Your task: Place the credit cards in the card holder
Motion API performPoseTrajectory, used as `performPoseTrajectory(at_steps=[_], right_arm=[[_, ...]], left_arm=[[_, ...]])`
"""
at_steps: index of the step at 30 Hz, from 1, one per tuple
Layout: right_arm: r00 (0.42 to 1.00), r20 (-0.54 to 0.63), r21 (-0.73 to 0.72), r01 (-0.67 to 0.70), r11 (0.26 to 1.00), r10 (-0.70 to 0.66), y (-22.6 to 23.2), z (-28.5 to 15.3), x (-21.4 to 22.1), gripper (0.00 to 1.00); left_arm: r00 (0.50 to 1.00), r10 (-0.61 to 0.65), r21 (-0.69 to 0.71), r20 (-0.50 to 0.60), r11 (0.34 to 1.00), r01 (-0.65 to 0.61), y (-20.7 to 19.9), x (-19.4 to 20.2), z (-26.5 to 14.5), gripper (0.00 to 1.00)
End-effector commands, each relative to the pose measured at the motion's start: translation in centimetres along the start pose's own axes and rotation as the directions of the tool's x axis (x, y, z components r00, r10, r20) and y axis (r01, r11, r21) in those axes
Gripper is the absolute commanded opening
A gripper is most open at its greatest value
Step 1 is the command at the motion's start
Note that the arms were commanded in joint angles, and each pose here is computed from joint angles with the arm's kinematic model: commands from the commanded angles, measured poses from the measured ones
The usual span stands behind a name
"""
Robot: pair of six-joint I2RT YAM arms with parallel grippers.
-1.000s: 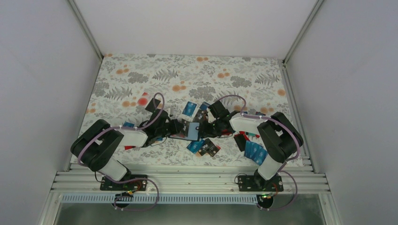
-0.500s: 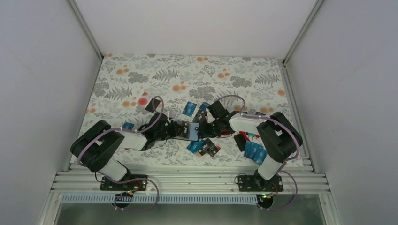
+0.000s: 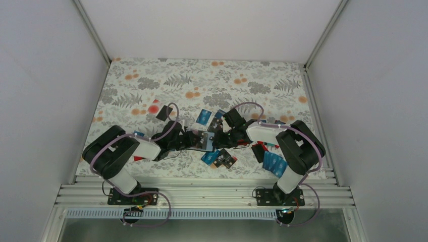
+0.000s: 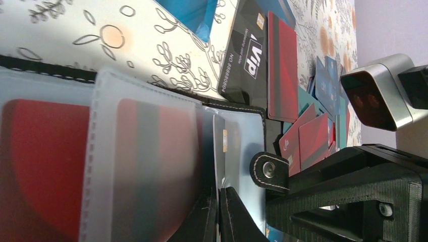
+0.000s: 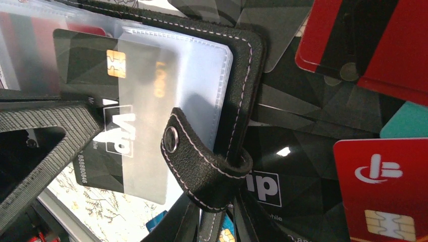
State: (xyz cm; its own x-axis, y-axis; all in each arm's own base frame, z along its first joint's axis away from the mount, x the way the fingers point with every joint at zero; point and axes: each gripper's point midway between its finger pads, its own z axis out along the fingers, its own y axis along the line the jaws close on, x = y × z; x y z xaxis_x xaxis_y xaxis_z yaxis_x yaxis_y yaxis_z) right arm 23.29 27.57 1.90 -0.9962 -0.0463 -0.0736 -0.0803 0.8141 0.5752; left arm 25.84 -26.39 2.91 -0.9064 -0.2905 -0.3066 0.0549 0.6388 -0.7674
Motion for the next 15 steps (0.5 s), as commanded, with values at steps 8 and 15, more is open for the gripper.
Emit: performPoseTrajectory(at_steps=[8,15], right_arm=[[0.999,-0.033,0.048,0.002,0.999,0.0,-0.4,0.9,0.6,0.19],[1.0,-0.029,0.043,0.009,0.999,-0.008,-0.1,0.8,0.3,0.19]], left_arm=[[0.993,0.005,-0.005,-0.114,1.0,-0.006,-0.2,2.8,2.0,0.02],[0.99,0.008,-0.011,-0.144,1.0,-0.01,-0.4,3.7,2.7,0.02]])
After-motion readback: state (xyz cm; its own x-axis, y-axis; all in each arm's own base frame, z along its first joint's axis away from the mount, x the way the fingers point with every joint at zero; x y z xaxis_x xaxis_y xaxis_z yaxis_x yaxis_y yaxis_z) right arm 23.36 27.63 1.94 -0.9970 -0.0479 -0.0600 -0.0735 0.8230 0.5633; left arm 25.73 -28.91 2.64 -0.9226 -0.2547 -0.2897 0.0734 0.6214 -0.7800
